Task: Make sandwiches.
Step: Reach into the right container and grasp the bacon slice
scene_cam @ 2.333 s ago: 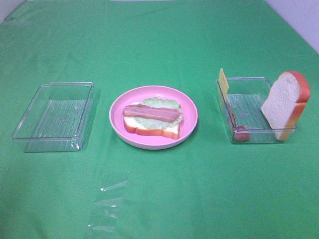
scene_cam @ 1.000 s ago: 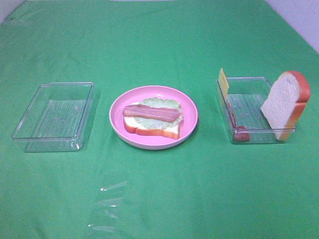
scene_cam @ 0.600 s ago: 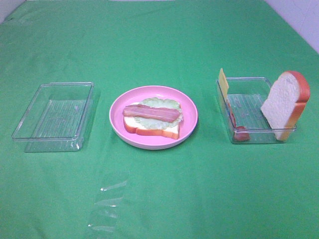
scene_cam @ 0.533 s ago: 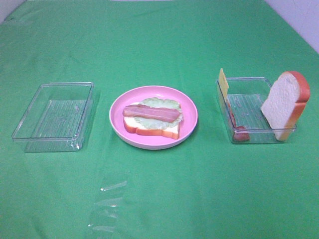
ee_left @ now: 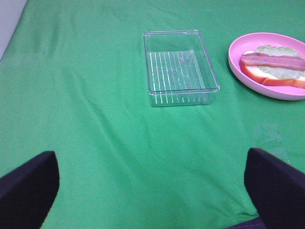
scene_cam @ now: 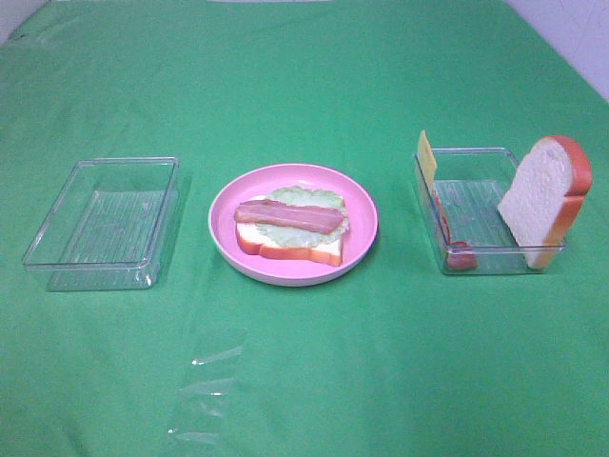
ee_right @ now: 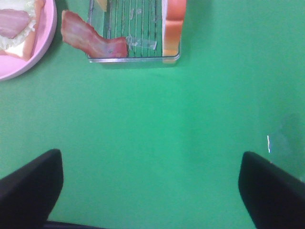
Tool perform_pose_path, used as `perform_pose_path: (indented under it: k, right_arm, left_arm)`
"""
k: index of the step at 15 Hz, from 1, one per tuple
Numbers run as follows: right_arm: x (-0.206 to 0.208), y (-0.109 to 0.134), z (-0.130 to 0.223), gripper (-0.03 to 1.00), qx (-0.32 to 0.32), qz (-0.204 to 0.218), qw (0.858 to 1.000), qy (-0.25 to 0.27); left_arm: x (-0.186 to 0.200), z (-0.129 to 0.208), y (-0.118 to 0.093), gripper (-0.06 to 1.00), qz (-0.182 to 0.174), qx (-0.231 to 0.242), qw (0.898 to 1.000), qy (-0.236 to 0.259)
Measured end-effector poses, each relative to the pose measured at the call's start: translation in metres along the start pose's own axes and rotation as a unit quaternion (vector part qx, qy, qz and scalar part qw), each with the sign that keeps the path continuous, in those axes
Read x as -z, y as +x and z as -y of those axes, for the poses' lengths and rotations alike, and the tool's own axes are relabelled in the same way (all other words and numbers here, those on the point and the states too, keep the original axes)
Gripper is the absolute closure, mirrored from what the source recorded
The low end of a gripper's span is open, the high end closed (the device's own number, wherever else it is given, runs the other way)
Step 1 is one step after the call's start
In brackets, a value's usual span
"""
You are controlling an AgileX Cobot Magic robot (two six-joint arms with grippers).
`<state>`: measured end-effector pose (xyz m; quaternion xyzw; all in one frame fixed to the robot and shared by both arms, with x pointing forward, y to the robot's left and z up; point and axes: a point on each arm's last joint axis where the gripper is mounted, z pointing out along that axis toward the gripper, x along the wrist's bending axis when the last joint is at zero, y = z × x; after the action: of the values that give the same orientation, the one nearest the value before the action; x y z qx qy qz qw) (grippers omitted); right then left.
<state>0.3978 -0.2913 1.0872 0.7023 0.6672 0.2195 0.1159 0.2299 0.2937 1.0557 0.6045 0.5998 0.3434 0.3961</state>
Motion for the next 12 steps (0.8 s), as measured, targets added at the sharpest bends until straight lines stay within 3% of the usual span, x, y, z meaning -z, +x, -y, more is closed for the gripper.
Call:
perform_pose_path:
  k: [4,9,12]
  right_arm:
    - [-0.036,0.013,-0.077,0.01,0.015,-0.014,0.997,0.075]
    - [-0.093,0.076,-0.102,0.01,0.068,-0.032,0.988,0.136]
    - [-0.118,0.093,-0.110,0.01,0.080,-0.037,0.984,0.153]
  left_arm:
    - [0.000,0.000,0.000,-0.03,0.000,0.000,1.000,0.000]
    - [0.000,0.000,0.000,-0.03,0.000,0.000,1.000,0.000]
    - [0.000,0.000,0.000,-0.03,0.000,0.000,1.000,0.000]
